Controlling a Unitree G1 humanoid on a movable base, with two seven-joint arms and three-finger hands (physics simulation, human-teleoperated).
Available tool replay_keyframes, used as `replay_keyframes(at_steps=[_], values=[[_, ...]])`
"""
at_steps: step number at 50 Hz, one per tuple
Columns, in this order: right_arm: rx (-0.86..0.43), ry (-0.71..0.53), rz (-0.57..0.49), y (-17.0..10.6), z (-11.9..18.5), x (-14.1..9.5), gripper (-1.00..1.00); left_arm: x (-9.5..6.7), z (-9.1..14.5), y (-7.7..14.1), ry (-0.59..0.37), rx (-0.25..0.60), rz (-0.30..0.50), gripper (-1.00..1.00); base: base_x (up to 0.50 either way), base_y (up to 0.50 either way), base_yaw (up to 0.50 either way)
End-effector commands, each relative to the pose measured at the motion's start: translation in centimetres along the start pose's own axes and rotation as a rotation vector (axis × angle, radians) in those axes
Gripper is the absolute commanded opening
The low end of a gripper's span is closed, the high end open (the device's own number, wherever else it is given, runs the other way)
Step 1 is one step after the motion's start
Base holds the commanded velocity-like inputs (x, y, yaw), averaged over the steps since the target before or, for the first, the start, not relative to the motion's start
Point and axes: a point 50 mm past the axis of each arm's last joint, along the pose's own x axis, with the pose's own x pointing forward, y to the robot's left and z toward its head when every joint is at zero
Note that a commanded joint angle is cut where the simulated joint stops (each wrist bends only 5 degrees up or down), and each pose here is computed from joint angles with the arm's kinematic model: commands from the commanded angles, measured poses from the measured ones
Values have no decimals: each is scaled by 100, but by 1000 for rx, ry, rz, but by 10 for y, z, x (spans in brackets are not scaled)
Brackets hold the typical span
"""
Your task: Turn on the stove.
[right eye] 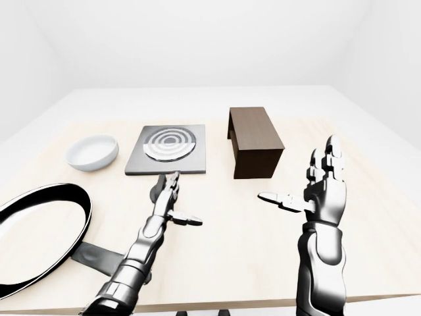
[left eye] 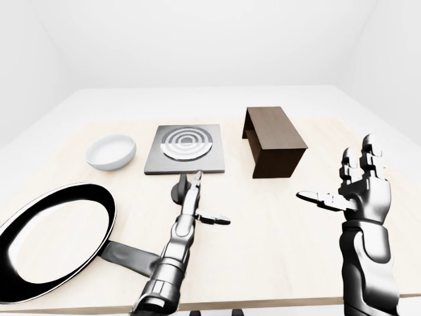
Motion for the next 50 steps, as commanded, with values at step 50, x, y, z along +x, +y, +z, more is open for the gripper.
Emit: replay_keyframes(at_steps=[50], values=[[-2, 29, 29, 7, -7, -2, 100, -124, 147, 0, -713, 0, -10, 100, 0, 0, 0]])
